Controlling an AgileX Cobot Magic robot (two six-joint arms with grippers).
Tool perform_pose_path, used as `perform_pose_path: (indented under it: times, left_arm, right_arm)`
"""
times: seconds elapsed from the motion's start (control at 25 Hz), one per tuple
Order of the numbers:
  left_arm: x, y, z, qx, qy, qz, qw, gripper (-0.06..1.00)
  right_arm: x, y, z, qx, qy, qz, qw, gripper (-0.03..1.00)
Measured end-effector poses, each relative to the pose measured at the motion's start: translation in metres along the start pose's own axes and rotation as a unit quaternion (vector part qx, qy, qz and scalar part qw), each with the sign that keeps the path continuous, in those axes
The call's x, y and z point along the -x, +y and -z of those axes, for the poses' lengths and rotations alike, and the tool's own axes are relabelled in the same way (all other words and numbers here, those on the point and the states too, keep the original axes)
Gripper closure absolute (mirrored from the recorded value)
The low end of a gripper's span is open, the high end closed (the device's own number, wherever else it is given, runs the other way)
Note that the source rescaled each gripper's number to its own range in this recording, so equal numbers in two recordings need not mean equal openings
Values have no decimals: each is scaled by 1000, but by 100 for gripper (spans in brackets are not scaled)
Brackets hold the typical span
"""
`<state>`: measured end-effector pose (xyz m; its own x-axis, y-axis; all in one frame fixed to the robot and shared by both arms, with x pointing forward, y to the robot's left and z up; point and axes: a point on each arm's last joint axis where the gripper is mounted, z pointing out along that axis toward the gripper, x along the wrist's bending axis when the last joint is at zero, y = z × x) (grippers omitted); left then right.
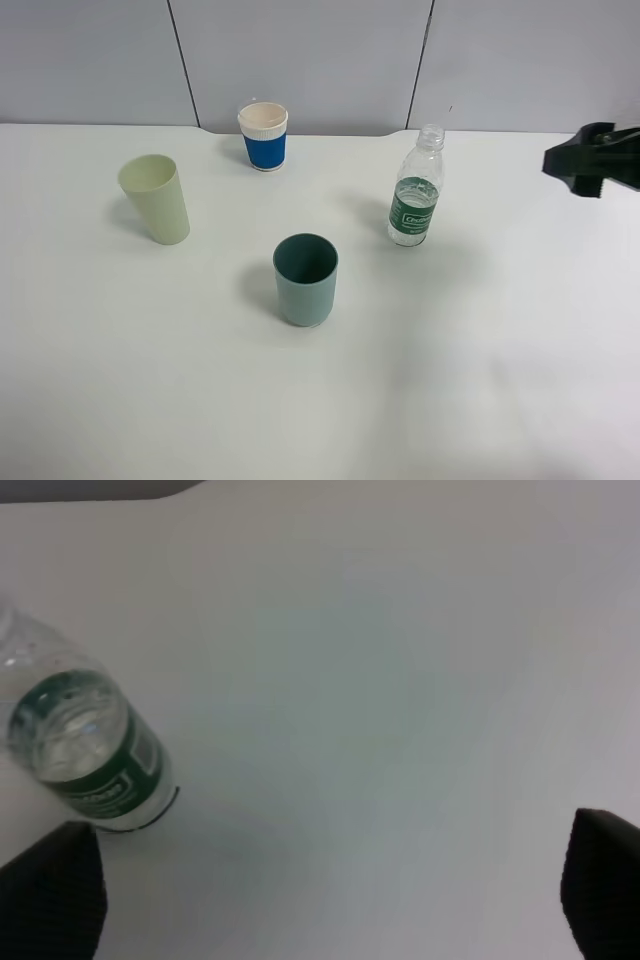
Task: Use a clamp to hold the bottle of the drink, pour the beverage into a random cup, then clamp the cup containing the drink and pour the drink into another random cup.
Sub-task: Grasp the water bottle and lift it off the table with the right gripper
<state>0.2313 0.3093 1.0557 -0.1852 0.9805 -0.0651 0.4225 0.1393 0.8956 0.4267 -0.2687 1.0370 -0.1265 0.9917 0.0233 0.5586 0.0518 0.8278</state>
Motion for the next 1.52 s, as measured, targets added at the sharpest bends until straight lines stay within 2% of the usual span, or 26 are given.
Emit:
perform_pose_path:
  times: [0.2, 0.52, 0.88, 1.24, 1.52]
  left_arm:
    - [0, 0, 0, 0, 0, 0, 1000, -6]
    - [0, 0, 0, 0, 0, 0, 1000, -6]
    - [0, 0, 0, 0, 0, 0, 1000, -6]
    - [0, 0, 0, 0, 0, 0, 1000, -6]
    - [0, 0, 0, 0, 0, 0, 1000, -6]
  right_arm:
    - [-18, -8, -32, -36, 34, 27, 998, 3]
    - [-28, -25, -72, -77, 48, 51, 995, 3]
    - [-33, -40, -109, -74, 66, 88, 991, 3]
    - [-38, -67, -144, -92, 90, 110, 986, 3]
    - [-43, -76, -161, -55, 112, 145, 982, 3]
